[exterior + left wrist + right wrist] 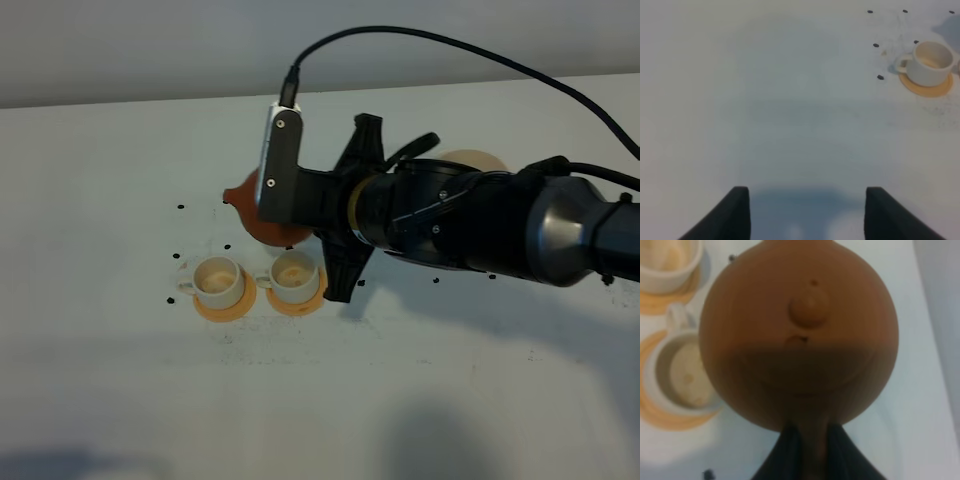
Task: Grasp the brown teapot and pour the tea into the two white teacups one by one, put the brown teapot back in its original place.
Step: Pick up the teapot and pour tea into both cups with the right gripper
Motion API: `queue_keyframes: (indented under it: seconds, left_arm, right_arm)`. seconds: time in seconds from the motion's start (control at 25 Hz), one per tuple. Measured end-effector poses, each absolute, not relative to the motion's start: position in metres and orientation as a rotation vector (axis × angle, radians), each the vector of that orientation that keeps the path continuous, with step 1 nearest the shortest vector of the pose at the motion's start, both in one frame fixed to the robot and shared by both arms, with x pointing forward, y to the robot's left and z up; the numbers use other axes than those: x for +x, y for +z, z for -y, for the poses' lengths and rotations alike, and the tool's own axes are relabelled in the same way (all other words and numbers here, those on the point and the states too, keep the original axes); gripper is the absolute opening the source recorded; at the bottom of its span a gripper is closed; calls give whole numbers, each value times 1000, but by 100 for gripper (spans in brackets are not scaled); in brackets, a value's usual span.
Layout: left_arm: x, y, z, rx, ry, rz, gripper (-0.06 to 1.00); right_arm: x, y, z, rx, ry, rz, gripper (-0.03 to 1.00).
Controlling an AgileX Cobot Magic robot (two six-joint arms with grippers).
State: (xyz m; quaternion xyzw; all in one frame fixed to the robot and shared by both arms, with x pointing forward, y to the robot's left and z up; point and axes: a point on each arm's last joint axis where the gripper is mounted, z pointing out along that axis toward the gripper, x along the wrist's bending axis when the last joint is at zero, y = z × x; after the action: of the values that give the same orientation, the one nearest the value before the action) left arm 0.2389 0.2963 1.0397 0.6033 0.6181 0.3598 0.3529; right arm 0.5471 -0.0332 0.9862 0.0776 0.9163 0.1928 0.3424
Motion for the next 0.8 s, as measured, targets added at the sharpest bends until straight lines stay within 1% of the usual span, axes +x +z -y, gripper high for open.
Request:
queue_keyframes:
  seconds: [0.32,0.6,0.8]
  left_arm:
    - [239,1040,-296,1560,931,-1599,50]
    - [239,1040,-296,1560,931,-1599,50]
    - [239,1040,-296,1560,931,-1599,50]
  right_arm:
    - [555,979,24,96,462,-2358,11]
    - [556,979,17,0,510,-2321,11]
    - [558,972,15,-50,505,-2318,11]
